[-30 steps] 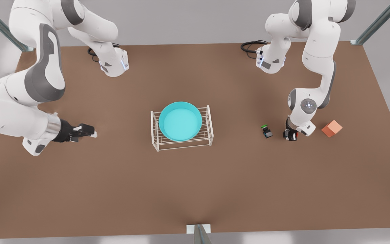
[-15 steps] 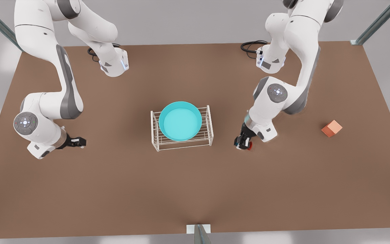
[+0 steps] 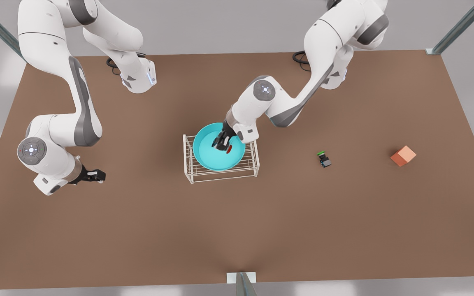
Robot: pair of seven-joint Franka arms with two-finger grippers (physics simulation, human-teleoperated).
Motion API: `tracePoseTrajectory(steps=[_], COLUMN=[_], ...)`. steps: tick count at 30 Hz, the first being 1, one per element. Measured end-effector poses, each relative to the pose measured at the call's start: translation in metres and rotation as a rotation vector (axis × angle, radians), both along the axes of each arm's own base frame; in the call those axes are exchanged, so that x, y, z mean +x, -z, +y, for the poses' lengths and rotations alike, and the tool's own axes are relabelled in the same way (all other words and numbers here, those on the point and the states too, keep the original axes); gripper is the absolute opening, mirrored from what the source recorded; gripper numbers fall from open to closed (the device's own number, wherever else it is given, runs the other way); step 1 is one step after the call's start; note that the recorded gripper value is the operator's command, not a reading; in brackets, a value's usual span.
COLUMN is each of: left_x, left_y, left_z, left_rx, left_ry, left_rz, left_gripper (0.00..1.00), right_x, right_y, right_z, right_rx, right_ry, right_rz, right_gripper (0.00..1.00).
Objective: Place the plate on the shelf with right arm and place the red button switch in the plate with left arm
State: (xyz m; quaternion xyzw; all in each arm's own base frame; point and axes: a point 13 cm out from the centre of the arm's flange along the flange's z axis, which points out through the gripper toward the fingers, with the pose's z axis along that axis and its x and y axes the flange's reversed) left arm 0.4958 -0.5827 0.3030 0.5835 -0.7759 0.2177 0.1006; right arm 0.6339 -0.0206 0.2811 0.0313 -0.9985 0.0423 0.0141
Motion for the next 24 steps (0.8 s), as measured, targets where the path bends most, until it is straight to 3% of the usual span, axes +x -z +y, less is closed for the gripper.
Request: tracePoseTrajectory(steps=[4,7,10,13,19,24], left_x=[0.035,0.110,0.155,0.113,0.106,0.103], left_y=[-0.046,-0.101,-0.132,-0.111,-0.094,-0.092], left_z=[0.048,0.233,0.439,0.549,0.511,0.515], left_rx=[0.034,0.223,0.383,0.453,0.464,0.459], left_ry=[-0.046,-0.102,-0.133,-0.023,0.447,0.689], left_rz=[-0.058,-0.090,-0.055,0.026,-0.021,-0.066], left_gripper=[1.00,1.00,1.00,1.00,1.00,1.00], right_x=[0.000,0.000,0.000,0.000,-0.004,-0.007], right_y=[0.000,0.000,0.000,0.000,0.001,0.005], right_z=[0.000,0.000,-0.001,-0.001,-0.001,-0.002], right_rx=[0.000,0.001,0.001,0.001,-0.004,-0.008], right_ry=[0.004,0.007,0.009,0.010,0.011,0.012], right_rz=[-0.001,-0.002,-0.002,-0.003,0.015,0.033], right_gripper=[1.00,1.00,1.00,1.00,1.00,1.00])
